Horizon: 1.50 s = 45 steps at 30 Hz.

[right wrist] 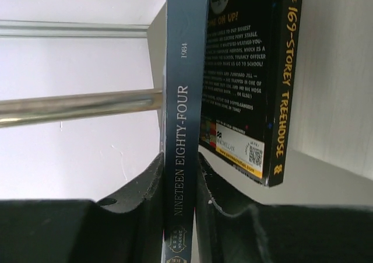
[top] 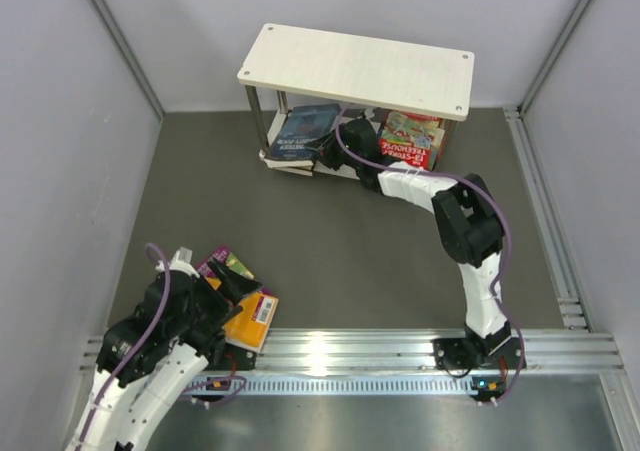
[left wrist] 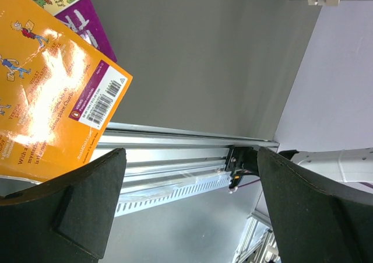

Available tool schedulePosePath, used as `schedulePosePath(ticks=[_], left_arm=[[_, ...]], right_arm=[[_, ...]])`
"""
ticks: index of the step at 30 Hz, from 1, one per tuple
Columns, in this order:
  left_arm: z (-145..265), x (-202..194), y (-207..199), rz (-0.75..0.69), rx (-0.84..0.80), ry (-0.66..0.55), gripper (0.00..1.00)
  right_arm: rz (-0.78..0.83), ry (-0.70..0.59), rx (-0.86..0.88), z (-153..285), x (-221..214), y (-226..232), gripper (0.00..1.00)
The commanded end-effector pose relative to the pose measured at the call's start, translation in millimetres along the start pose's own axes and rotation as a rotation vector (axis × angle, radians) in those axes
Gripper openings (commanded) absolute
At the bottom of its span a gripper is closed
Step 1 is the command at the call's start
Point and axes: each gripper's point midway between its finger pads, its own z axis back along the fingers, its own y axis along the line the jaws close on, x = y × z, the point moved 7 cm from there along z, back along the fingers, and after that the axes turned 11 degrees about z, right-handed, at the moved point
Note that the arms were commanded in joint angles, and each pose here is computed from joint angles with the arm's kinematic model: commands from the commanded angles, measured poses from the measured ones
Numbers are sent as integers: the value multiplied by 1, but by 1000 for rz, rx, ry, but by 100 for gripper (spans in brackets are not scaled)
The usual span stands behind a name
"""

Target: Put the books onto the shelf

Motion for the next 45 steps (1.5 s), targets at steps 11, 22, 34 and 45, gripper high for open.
schedulePosePath(ticks=[11, 22, 34, 45], left_arm=[[-5, 3, -9, 1, -29, -15, 99], [-13, 9, -19, 5, -41, -56, 99], [-23, 12, -33, -2, -54, -52, 98], [-16, 13, -31, 2, -42, -66, 98]], right_arm=[[33, -6, 50, -8, 31, 32, 83], [154, 207, -216, 27, 16, 14, 94], [313, 177, -294, 52, 31, 24, 93], [285, 39, -208, 44, 48, 35, 24]])
